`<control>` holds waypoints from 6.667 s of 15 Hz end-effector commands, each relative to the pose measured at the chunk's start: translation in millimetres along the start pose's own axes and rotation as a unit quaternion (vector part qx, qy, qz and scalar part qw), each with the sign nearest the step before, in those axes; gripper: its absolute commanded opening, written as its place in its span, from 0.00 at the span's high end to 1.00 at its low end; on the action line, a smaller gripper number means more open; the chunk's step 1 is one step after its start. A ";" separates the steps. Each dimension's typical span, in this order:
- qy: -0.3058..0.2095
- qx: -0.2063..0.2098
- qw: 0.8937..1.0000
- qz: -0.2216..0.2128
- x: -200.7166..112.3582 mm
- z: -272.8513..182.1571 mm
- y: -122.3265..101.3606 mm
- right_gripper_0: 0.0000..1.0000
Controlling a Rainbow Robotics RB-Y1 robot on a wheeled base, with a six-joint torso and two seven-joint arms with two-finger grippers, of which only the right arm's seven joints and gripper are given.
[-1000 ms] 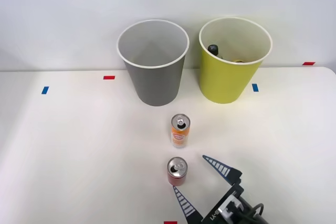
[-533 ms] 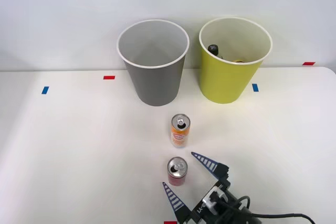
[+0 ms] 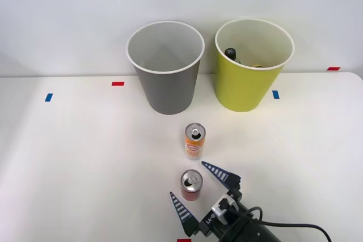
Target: Put cans in the gray bin, plastic bottles in the light green bin
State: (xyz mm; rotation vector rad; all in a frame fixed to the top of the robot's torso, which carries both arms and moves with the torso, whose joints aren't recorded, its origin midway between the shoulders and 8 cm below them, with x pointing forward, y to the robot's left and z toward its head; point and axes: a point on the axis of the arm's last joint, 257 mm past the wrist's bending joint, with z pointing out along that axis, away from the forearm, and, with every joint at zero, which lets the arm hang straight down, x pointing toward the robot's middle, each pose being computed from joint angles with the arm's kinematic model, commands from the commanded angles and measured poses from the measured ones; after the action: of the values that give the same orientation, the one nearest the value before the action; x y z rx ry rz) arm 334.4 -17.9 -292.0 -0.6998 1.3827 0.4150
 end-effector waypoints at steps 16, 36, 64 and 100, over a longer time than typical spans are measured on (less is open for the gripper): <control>0.007 0.002 1.000 0.010 0.1 11.2 1.2 1.00; -0.091 0.008 0.994 0.063 -124.7 27.7 -18.6 1.00; -0.199 0.066 0.973 0.099 -341.3 237.5 -157.5 1.00; -0.199 0.199 0.960 0.008 -241.1 -25.1 -170.2 0.00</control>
State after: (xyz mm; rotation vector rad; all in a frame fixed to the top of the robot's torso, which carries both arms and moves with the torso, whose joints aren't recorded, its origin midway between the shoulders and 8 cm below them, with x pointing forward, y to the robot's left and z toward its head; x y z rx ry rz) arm 393.8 -118.5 -17.5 -0.2738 1.0469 0.2795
